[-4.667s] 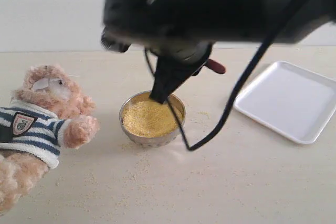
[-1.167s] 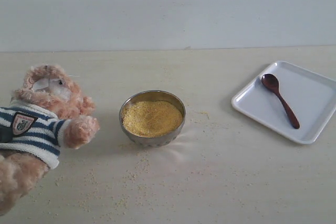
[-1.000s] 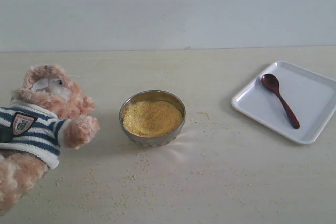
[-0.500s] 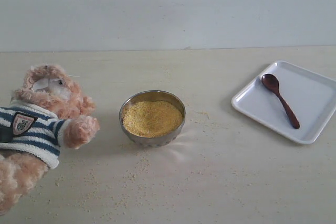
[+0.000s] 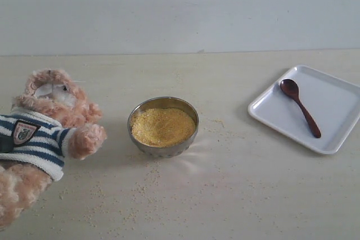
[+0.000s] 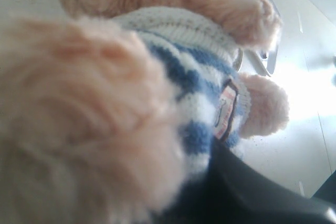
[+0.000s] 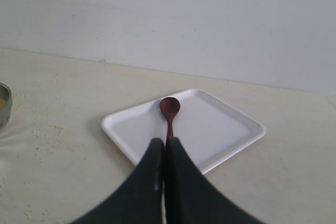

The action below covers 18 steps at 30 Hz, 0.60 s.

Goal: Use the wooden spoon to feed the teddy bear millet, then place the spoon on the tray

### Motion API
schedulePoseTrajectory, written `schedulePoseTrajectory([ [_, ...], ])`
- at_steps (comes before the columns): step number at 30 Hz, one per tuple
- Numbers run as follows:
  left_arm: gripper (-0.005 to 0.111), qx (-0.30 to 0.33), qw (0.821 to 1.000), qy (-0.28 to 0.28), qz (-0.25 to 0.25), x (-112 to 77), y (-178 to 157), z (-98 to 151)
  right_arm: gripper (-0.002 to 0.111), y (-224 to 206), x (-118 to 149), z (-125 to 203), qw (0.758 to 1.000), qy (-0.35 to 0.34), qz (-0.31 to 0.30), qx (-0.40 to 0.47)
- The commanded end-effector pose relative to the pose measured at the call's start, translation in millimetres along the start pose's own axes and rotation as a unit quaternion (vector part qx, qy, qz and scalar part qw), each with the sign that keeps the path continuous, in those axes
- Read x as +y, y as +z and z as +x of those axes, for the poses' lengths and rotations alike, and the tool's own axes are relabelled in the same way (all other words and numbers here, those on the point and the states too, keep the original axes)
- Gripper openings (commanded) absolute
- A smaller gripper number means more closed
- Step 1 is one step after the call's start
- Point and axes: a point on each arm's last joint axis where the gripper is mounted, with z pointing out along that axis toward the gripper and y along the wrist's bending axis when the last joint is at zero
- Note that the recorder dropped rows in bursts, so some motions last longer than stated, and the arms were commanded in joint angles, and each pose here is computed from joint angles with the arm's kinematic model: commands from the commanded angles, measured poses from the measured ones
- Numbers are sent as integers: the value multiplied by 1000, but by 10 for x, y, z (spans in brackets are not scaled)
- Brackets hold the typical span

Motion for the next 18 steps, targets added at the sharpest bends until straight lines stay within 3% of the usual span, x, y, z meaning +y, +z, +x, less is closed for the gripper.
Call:
schedulePoseTrajectory([
  [1,5,-10,1000,-3,10,-20,-12,-31,0,-1,-2,17,1000,-2,2,1],
  [18,5,-32,999,-15,34,-63,-15,-71,0,-1,-2,17,1000,-2,2,1],
])
